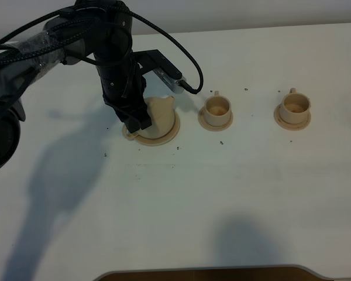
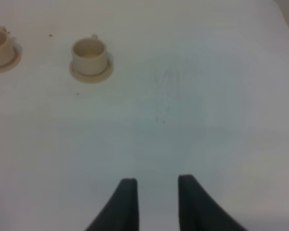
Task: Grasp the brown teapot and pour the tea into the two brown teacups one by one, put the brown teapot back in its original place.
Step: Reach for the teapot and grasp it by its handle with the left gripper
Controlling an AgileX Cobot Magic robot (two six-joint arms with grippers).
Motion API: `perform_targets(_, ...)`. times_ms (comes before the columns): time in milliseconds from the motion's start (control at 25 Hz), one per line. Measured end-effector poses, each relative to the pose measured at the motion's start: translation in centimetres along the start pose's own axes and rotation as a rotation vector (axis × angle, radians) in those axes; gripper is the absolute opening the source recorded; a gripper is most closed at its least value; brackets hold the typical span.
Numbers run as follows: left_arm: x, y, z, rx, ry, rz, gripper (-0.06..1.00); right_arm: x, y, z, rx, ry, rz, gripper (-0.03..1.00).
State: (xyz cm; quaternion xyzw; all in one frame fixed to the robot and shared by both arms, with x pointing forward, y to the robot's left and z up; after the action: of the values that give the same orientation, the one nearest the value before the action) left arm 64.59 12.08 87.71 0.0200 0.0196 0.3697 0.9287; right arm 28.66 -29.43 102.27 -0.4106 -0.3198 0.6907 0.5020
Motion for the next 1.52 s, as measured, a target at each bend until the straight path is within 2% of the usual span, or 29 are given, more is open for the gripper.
perform_targets(360, 0.0, 0.2, -1.7, 0.046, 0.019, 0.001, 0.11, 0.0, 0.0, 0.0, 0.0, 0.0, 0.0, 0.23)
perform_targets(960, 0.0, 0.2, -1.6, 0.042, 0.018, -0.026, 0.1, 0.0, 0.0, 0.0, 0.0, 0.0, 0.0, 0.23)
perform_targets(1240, 0.0, -0.2, -0.3, -0.008, 0.007, -0.038, 0.1, 0.0, 0.0, 0.0, 0.0, 0.0, 0.0, 0.23)
perform_targets(1520, 0.0, -0.3, -0.1, -0.016, 0.005, -0.044, 0.1, 0.0, 0.0, 0.0, 0.0, 0.0, 0.0, 0.23)
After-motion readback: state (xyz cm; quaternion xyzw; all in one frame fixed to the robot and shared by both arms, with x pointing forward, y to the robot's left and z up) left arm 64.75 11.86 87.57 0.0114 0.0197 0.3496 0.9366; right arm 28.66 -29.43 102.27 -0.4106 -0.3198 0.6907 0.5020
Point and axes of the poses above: a point on each arm's last joint axis where the gripper is mounted, z pointing back along that axis away from the gripper, x along the wrist's bending axis when the last joint is at zero, y = z × x, the point moved 6 cm from there along -z, pointing out along that axis toward the gripper, and after that the axes turned 9 degrees about z, right-handed, at the moved point
